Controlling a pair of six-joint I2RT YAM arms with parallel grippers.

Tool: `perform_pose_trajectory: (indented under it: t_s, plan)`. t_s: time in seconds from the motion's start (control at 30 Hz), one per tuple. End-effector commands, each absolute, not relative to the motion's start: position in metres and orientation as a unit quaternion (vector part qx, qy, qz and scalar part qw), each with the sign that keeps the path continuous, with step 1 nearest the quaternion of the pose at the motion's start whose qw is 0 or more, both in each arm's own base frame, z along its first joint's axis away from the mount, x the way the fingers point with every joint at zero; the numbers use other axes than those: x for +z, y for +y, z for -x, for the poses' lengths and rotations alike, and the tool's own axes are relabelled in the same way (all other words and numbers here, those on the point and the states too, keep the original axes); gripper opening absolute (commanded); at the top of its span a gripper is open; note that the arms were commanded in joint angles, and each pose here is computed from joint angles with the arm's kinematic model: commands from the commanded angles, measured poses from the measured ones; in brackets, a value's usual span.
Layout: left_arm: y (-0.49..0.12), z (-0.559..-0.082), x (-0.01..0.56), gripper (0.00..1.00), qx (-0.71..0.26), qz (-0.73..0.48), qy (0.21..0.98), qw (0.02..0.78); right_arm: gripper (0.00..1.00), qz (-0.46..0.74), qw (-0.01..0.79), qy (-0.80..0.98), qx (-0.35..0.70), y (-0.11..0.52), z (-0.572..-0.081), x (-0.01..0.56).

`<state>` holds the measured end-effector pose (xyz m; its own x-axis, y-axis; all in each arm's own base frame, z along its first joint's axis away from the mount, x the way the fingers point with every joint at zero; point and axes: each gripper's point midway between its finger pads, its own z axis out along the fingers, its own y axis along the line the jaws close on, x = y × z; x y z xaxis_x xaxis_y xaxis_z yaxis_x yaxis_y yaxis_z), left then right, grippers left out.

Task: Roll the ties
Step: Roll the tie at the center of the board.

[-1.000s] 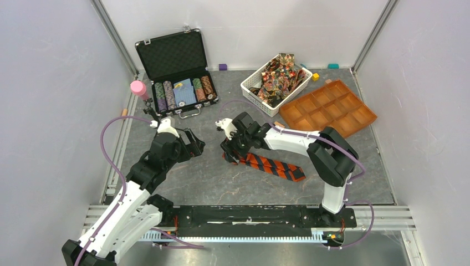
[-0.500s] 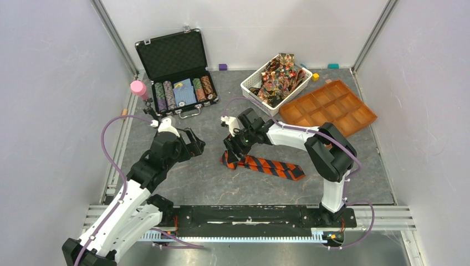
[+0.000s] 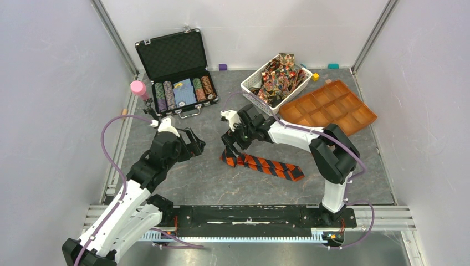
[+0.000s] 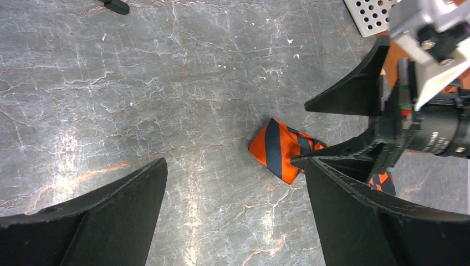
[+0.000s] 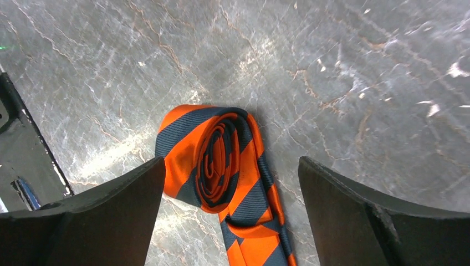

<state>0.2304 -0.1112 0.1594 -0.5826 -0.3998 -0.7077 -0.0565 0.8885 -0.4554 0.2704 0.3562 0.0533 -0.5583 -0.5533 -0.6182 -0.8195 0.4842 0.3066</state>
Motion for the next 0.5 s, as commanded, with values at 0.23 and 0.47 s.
perform_pose_trajectory:
  t_s: [0.23, 0.47]
  plan:
    - [-0.106, -0.238, 0.192, 1.0, -0.195, 0.13, 0.849, 0.474, 0.98, 0.451, 0.338, 0.778, 0.278, 0.373, -0.274, 0.125]
    - [-0.1, -0.24, 0.2, 1.0, -0.182, 0.141, 0.844, 0.484, 0.98, 0.463, 0.359, 0.785, 0.203, 0.382, -0.256, 0.098]
